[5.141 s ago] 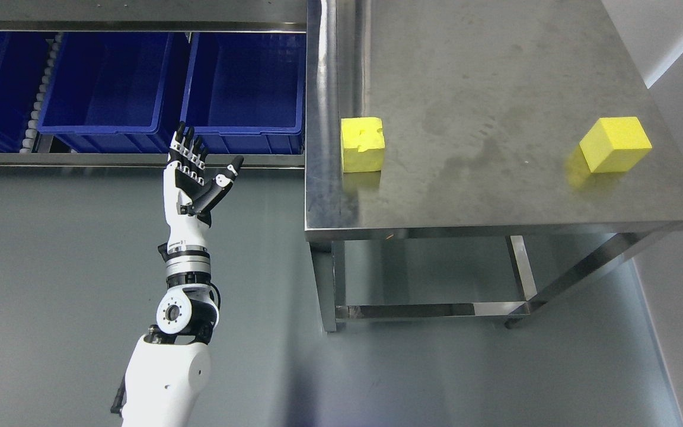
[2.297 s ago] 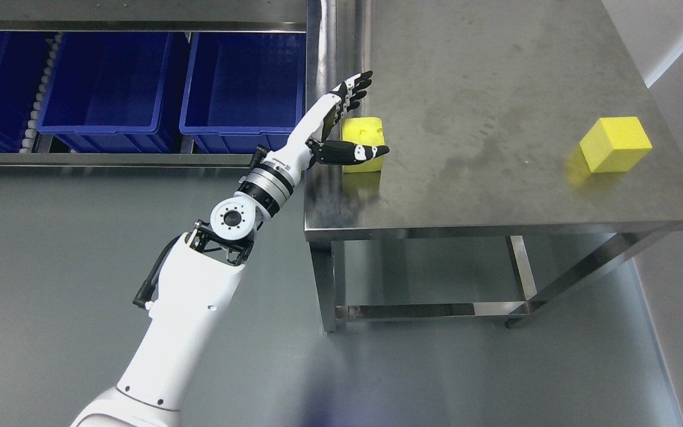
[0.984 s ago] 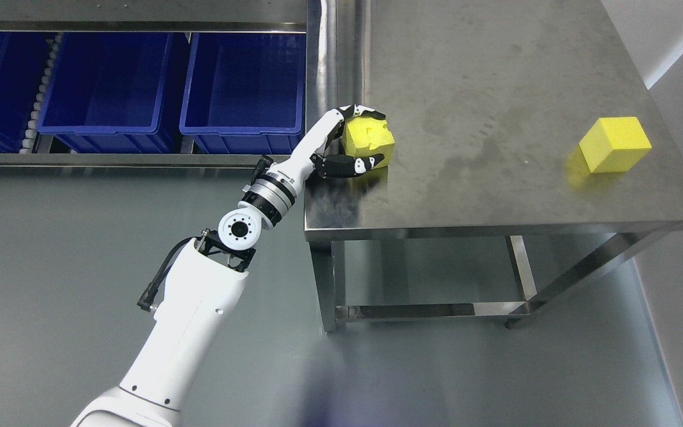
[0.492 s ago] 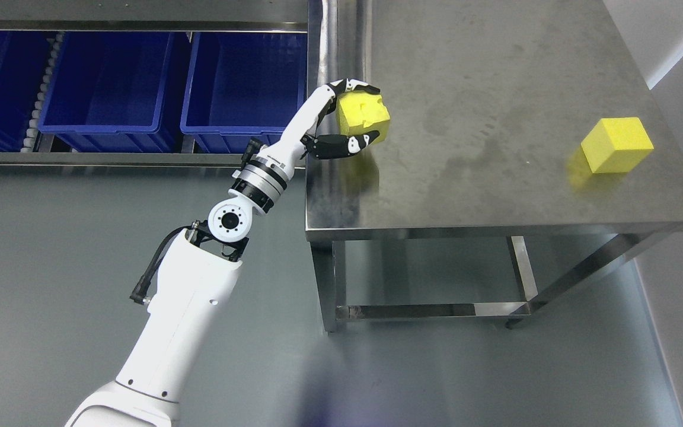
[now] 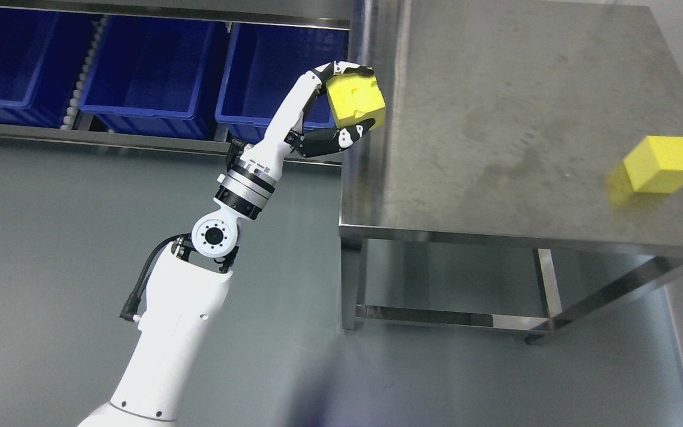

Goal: Move yellow foam block to right shelf middle
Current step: 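Lift the yellow cube off the table with the left hand, then carry the yellow cube in the left hand toward the blue bin shelf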

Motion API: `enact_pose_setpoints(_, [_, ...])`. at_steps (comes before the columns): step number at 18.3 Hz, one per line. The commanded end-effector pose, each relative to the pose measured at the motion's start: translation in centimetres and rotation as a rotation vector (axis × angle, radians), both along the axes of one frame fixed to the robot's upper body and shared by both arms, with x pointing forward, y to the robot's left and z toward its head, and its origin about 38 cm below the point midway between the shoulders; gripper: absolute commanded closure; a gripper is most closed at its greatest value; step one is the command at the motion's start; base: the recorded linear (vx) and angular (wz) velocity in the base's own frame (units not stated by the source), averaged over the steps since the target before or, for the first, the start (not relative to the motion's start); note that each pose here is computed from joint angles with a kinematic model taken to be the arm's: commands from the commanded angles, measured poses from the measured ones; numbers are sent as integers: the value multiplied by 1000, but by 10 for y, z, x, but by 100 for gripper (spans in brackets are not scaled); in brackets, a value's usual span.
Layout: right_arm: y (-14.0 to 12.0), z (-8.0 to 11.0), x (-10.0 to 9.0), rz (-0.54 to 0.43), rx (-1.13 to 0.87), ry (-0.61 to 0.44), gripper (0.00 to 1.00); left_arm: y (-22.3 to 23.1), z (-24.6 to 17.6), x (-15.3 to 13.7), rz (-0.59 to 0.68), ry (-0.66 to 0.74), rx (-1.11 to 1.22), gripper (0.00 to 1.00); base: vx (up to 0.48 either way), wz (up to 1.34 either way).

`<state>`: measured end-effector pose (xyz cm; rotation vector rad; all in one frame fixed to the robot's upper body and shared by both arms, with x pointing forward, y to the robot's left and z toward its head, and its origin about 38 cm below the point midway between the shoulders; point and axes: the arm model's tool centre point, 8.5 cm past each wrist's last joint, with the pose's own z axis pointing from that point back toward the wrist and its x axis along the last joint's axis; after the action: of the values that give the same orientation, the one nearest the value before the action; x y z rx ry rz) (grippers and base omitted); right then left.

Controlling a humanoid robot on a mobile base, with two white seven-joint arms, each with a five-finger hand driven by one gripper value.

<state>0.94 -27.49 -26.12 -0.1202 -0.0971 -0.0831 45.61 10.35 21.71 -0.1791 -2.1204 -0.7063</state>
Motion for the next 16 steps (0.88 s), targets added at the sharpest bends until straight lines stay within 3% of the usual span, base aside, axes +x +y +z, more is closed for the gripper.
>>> enact_pose_setpoints(1, [-12, 1, 5, 4, -24, -16, 0, 32, 28, -19, 47, -127, -55, 100, -17, 443])
enact_pose_setpoints(16, [-12, 1, 5, 4, -24, -16, 0, 58, 29, -15, 111, -130, -61, 100, 72, 1051])
